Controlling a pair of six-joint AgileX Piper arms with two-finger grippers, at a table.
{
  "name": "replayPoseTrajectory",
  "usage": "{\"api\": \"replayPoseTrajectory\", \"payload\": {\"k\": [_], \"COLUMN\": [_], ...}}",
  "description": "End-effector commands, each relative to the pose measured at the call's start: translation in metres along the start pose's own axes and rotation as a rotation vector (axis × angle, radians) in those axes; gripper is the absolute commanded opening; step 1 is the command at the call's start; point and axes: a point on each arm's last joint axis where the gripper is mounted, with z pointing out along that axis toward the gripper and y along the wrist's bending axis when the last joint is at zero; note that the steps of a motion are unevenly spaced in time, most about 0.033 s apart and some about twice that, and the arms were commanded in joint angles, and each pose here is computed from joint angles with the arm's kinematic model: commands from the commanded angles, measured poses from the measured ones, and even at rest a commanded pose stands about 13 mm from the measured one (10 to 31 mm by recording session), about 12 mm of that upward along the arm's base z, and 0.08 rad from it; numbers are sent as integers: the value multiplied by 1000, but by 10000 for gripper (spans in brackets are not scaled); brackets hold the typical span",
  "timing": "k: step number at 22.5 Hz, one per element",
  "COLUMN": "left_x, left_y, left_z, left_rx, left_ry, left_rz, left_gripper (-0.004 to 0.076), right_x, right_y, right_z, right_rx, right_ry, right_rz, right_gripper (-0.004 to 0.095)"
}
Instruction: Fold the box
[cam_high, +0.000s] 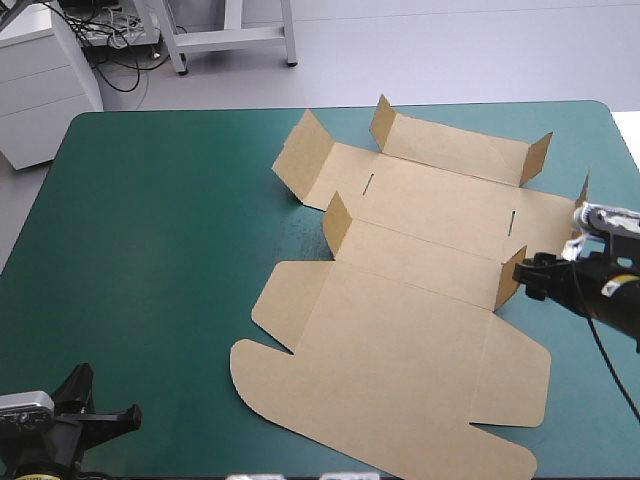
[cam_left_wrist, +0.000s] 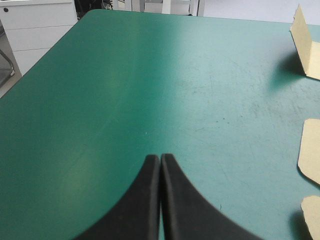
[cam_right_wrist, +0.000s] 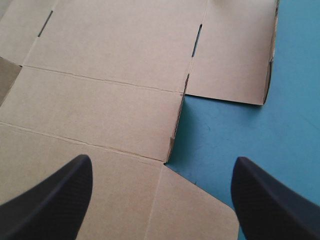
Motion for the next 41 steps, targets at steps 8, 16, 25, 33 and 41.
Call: {"api": "replayPoseTrajectory", "payload": {"k": [8,16,25,33,41], "left_x": [-14,-14,-14,-14,-14], "left_y": [-2,-2,-2,-2,-2], "left_z": [-9,-9,-9,-9,-9], "left_rx": [16,16,16,16,16], "left_ry": [-117,-117,-117,-117,-117], "left_rz": [-4,-4,-4,-4,-4], "left_gripper": [-32,-32,-32,-32,-32], "right_x": [-45,-36,-31,-23,-47], "right_y": [-7,-13,-14,-14,-9], "right_z": [100,153,165,161,152], "right_rx": [71,92,91,86,27], "right_ry": [249,365,413,518,450], "right_rz": [57,115,131,70,-131], "right_gripper": [711,711,595,-7,-8]}}
